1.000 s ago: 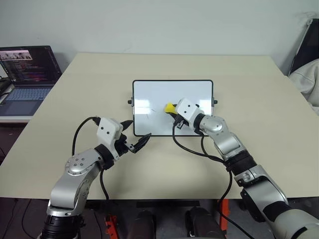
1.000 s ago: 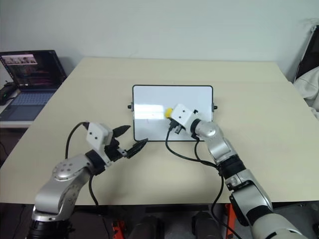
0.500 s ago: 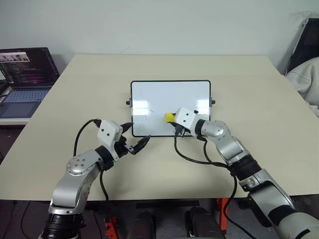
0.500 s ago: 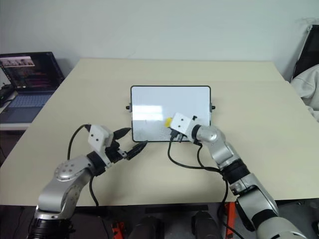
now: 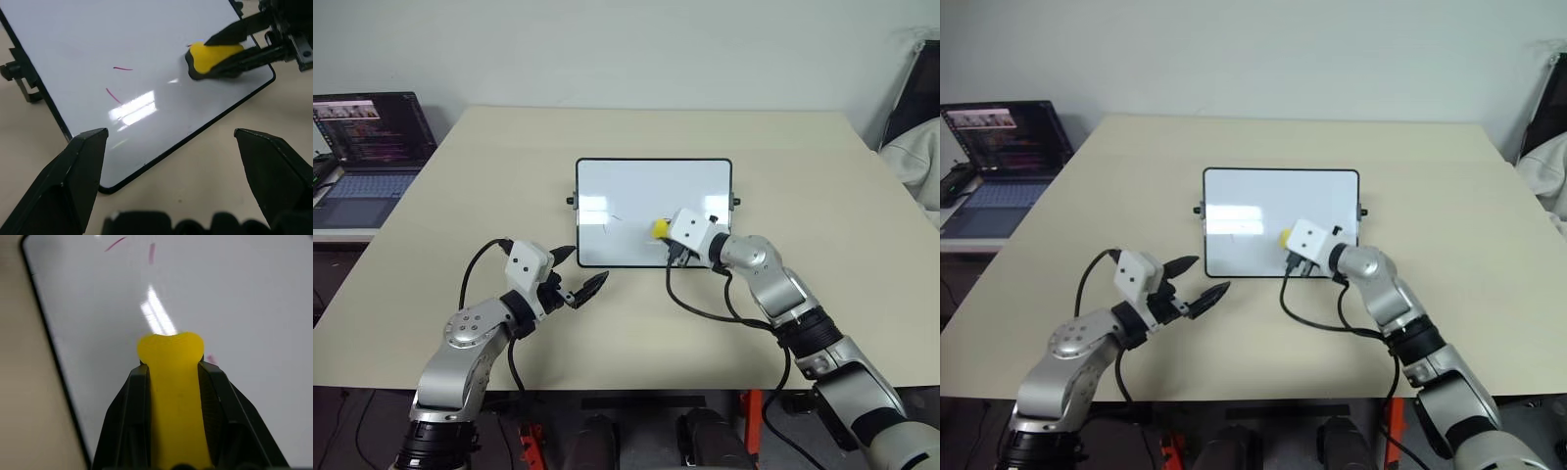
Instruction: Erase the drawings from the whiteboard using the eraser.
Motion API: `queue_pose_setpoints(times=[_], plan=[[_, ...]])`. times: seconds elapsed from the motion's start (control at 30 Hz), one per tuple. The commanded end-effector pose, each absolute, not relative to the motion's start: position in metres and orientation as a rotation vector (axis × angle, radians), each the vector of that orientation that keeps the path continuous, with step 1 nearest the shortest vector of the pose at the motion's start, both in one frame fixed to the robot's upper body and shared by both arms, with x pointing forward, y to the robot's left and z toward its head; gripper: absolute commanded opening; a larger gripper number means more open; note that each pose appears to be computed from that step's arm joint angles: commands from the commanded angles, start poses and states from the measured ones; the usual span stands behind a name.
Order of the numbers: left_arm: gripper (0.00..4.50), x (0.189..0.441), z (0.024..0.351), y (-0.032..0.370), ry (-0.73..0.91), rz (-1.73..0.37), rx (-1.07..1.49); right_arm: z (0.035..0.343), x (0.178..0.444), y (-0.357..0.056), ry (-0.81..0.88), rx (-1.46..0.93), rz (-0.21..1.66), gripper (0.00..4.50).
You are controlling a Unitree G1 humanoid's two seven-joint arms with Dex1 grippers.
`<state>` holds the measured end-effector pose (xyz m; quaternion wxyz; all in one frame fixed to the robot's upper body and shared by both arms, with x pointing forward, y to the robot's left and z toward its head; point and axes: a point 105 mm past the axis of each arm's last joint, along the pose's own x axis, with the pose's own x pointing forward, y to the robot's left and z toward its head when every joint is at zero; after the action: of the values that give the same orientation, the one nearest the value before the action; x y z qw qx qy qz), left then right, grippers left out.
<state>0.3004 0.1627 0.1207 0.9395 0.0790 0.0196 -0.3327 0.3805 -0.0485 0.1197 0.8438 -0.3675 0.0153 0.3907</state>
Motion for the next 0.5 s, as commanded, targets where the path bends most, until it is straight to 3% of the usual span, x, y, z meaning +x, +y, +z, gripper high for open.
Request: queue_pose_setpoints(times=[0.03, 0.13, 0.5], plan=[[4.50, 0.300, 0.130, 0.159, -0.003, -0.694, 0.172, 0.118, 0.406, -0.085, 0.087, -0.751, 0.592, 0.99], [4.50, 0.299, 0.129, 0.157, -0.001, -0.703, 0.169, 0.135, 0.418, -0.099, 0.049, -0.716, 0.487, 0.99], [4.50, 0.297, 0.131, 0.151, -0.003, -0.728, 0.165, 0.088, 0.396, -0.099, 0.229, -0.773, 0.654, 0.99]])
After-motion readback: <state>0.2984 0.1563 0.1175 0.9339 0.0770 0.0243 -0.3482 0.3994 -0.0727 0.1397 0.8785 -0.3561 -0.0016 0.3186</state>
